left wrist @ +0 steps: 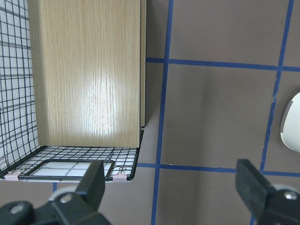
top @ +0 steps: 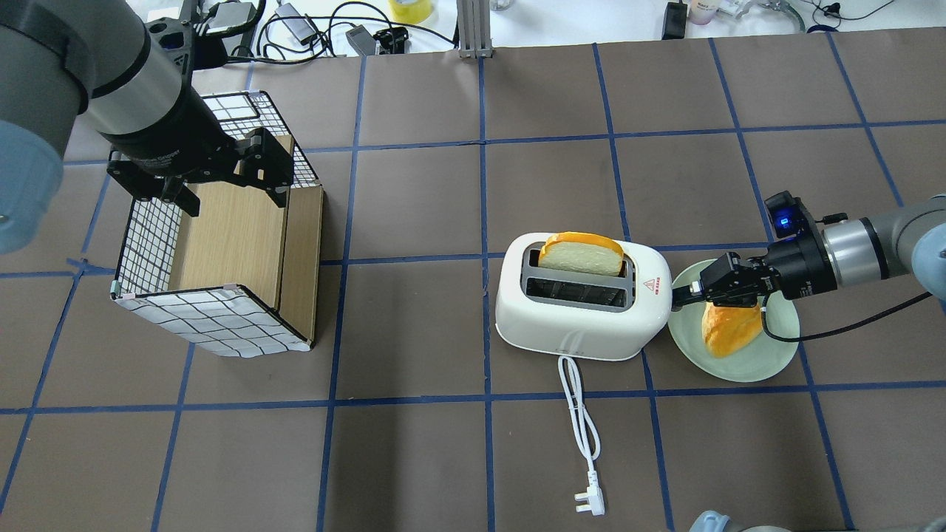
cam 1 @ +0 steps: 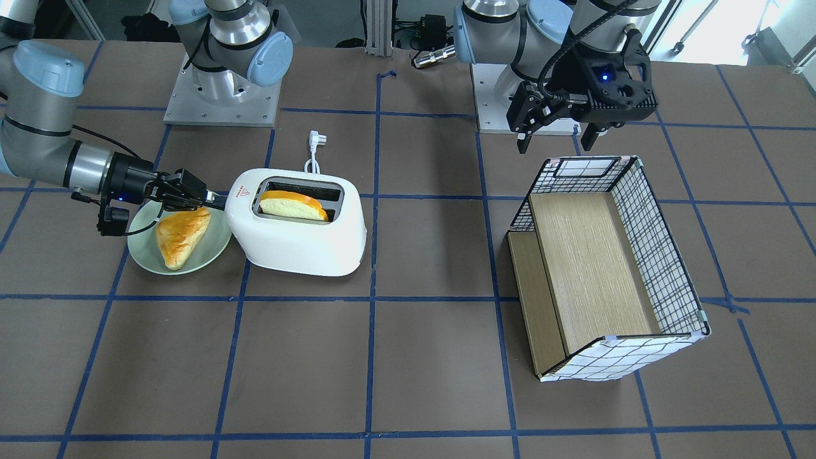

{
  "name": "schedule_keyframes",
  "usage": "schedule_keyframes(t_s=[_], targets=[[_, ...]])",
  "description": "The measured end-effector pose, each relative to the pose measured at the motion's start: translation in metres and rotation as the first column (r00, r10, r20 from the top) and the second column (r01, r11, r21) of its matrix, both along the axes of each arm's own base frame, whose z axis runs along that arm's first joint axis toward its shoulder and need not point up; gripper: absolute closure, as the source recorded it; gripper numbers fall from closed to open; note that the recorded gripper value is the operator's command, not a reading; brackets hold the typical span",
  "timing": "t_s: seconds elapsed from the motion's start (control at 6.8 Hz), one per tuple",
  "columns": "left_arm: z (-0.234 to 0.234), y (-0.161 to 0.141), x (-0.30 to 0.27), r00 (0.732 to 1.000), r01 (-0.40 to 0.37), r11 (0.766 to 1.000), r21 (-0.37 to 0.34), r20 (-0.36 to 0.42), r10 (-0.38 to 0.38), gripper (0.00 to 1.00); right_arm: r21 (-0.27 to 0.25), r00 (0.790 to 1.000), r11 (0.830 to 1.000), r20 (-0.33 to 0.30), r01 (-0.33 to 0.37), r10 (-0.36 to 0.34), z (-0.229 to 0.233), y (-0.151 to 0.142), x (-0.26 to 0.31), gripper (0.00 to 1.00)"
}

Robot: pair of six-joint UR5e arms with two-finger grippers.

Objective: Press toaster with right arm
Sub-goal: 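Press the toaster lever down with the right gripper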

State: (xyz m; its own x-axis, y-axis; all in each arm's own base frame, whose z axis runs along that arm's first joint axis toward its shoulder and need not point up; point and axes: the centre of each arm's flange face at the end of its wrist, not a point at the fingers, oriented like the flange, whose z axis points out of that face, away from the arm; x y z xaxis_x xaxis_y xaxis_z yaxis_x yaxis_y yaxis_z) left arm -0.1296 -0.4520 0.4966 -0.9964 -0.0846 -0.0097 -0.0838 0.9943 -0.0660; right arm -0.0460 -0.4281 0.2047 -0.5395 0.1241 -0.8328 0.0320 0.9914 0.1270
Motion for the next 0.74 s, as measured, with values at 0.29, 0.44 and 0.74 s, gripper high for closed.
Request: schedule_keyframes(t_s=[0.29,0.44,0.74], targets=[[0.0,0.0,0.0,1.0,0.0,1.0,0.0,-0.001,0.0,0.0,0.084,0.998,0.996,-0.056,0.018,-0.014,0.0,-0.002,0.008,1.0],[0.0,0.0,0.0,1.0,0.0,1.0,0.0,-0.001,0.0,0.0,0.102,0.997,0.995,-0.071,0.021,-0.013,0.0,-0.004,0.013,1.0],[0.0,0.0,0.0,1.0,0.0,1.0,0.0,-0.001,0.0,0.0,0.12,0.996,0.993,-0.091,0.022,-0.011,-0.001,-0.005,0.016,1.0]])
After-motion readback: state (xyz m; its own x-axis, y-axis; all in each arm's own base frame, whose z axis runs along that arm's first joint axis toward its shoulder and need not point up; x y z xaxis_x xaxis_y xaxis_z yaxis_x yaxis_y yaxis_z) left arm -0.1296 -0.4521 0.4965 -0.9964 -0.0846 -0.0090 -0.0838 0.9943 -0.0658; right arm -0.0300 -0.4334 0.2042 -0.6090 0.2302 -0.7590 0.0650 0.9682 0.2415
